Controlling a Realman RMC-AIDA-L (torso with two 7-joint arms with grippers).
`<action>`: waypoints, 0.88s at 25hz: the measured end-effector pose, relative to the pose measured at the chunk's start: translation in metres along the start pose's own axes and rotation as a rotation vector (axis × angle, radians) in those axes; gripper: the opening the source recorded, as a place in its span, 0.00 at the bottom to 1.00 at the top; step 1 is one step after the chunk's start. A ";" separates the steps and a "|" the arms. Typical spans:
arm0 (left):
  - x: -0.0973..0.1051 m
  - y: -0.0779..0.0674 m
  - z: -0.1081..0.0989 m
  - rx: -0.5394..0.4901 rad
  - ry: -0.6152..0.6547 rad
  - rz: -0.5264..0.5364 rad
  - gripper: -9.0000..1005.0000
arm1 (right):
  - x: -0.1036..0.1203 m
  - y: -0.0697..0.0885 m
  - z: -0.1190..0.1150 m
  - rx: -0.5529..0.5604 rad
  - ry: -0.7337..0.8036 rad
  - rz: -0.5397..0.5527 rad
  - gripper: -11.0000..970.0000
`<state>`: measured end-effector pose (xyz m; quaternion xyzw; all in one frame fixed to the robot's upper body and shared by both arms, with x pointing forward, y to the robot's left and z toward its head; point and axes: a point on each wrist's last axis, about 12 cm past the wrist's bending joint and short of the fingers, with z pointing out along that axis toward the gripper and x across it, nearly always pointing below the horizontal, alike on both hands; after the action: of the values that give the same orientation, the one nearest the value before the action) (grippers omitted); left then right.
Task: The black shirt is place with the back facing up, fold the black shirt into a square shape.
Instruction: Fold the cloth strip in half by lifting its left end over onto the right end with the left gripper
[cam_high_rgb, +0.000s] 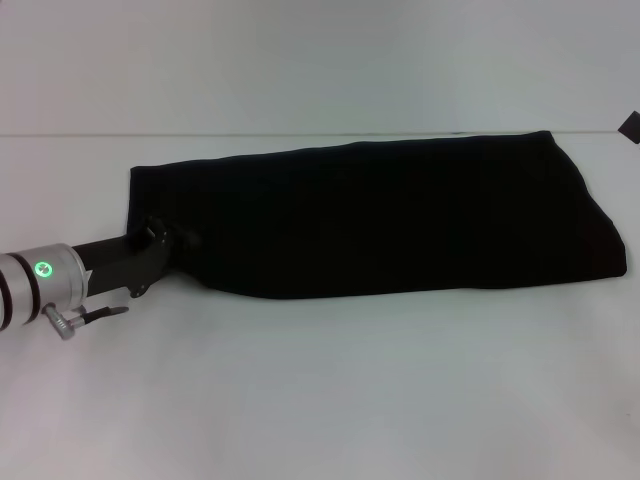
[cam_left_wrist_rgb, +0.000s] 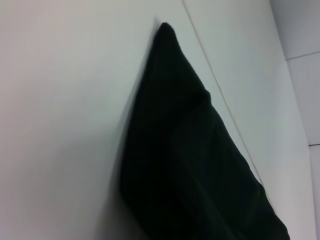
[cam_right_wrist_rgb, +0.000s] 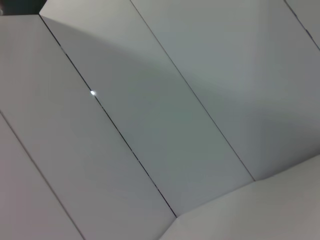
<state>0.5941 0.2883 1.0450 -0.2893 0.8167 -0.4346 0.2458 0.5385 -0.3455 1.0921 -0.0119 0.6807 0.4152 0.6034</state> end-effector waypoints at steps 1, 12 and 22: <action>0.000 0.000 0.000 0.001 0.000 0.007 0.21 | 0.000 0.000 0.000 0.003 0.001 -0.003 0.72; -0.003 -0.004 -0.005 0.021 0.014 0.138 0.12 | 0.002 -0.002 -0.002 0.024 0.002 -0.002 0.72; -0.025 0.014 -0.037 -0.067 -0.054 0.230 0.12 | -0.001 -0.003 0.002 0.025 0.000 -0.001 0.72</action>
<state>0.5846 0.3330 1.0557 -0.2135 0.8515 -0.3683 0.3061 0.5415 -0.3469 1.0911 -0.0046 0.6860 0.4062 0.6036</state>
